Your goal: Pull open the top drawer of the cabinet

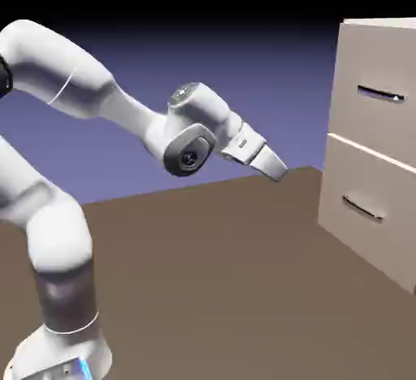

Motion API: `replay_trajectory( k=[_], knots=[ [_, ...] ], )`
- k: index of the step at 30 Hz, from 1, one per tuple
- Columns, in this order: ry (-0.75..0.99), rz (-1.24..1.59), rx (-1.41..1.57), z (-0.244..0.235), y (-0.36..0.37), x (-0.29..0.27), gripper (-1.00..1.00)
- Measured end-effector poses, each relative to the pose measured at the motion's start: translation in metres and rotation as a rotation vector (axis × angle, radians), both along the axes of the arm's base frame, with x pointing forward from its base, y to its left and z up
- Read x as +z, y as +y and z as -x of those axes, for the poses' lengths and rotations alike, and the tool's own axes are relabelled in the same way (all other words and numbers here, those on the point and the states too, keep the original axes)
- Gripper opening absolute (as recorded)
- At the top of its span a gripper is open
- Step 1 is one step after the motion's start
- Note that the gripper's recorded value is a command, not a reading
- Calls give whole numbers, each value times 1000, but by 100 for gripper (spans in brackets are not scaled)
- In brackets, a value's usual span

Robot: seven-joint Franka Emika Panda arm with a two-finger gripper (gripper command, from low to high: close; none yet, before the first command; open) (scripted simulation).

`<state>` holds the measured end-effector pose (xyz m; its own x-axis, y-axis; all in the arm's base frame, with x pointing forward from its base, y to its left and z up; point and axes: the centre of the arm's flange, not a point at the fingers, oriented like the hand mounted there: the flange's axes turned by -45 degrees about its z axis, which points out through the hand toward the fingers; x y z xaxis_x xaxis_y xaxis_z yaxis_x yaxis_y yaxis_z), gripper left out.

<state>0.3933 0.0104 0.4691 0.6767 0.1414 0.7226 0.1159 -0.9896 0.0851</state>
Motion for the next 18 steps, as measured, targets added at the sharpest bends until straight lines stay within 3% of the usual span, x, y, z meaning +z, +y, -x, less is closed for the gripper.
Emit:
replay_trajectory(
  k=[18],
  knots=[
    [-313,914,861,-48,38,121,0]
  ],
)
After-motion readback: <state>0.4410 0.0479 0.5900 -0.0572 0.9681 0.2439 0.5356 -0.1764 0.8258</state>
